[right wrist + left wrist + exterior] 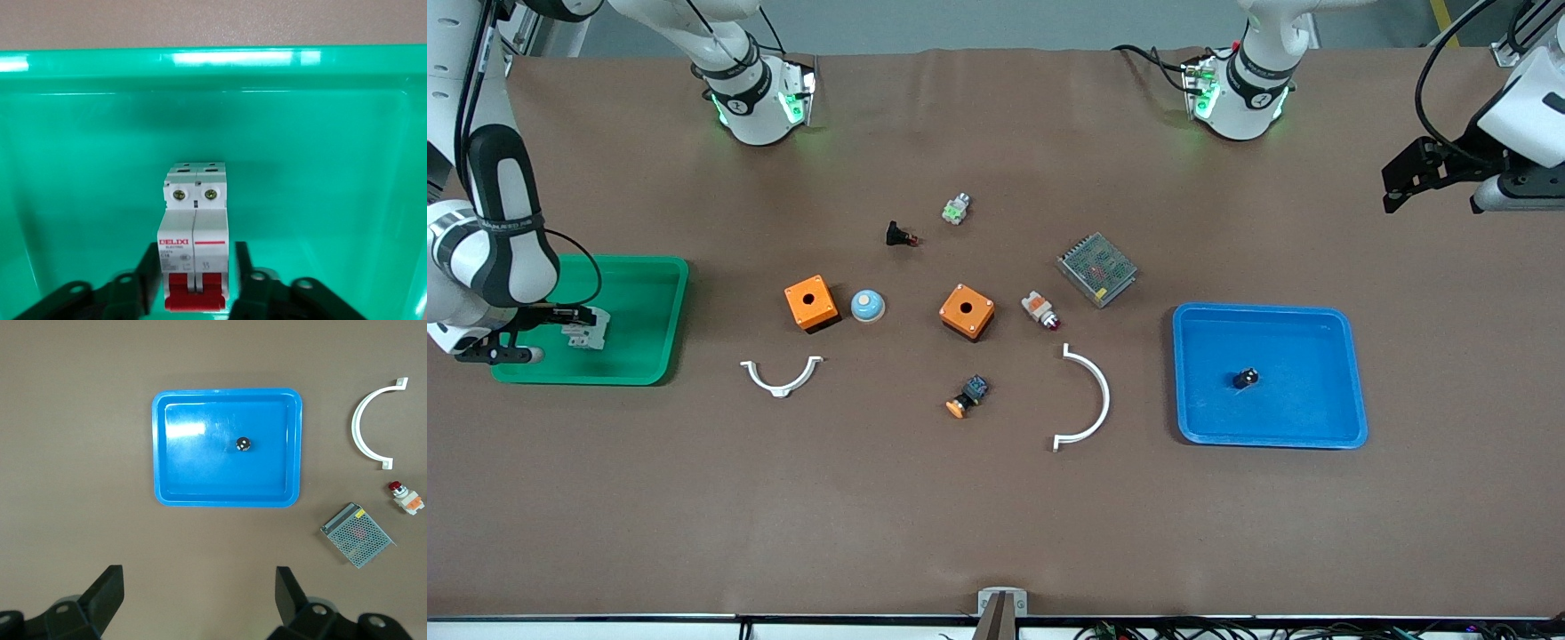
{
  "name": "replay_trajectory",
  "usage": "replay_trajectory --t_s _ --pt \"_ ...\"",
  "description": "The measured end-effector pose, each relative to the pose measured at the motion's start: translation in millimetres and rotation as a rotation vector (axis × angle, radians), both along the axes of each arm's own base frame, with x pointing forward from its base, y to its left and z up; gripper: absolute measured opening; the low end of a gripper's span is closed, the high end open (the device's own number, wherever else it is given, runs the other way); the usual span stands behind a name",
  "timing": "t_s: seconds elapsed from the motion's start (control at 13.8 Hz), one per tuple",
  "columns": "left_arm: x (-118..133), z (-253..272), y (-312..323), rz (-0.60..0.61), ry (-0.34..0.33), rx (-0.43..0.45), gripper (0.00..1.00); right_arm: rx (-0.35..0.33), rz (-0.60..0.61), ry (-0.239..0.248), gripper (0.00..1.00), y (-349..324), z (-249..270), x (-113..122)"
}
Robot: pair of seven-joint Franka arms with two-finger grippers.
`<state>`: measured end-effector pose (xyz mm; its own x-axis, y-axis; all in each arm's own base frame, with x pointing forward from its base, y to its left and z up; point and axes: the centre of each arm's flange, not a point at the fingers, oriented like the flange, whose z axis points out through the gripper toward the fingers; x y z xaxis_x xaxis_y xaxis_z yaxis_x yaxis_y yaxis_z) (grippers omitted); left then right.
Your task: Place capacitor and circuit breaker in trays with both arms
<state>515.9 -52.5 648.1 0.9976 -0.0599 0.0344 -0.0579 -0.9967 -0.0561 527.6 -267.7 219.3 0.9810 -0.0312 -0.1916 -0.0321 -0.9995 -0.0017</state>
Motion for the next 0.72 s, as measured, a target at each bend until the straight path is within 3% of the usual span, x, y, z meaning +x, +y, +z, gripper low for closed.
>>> replay_trajectory --t_s 0.29,0.51,0.72 --pt "1 -1 2 0.001 0.002 0.000 1.00 0.047 -0.011 -0.054 0.99 24 69 16" --pt "7 -3 3 0.002 0.004 -0.003 1.00 0.025 -0.063 -0.066 1.00 99 160 32" --pt "13 -8 2 0.000 0.013 -0.007 1.00 0.014 -0.072 -0.050 1.00 180 240 30"
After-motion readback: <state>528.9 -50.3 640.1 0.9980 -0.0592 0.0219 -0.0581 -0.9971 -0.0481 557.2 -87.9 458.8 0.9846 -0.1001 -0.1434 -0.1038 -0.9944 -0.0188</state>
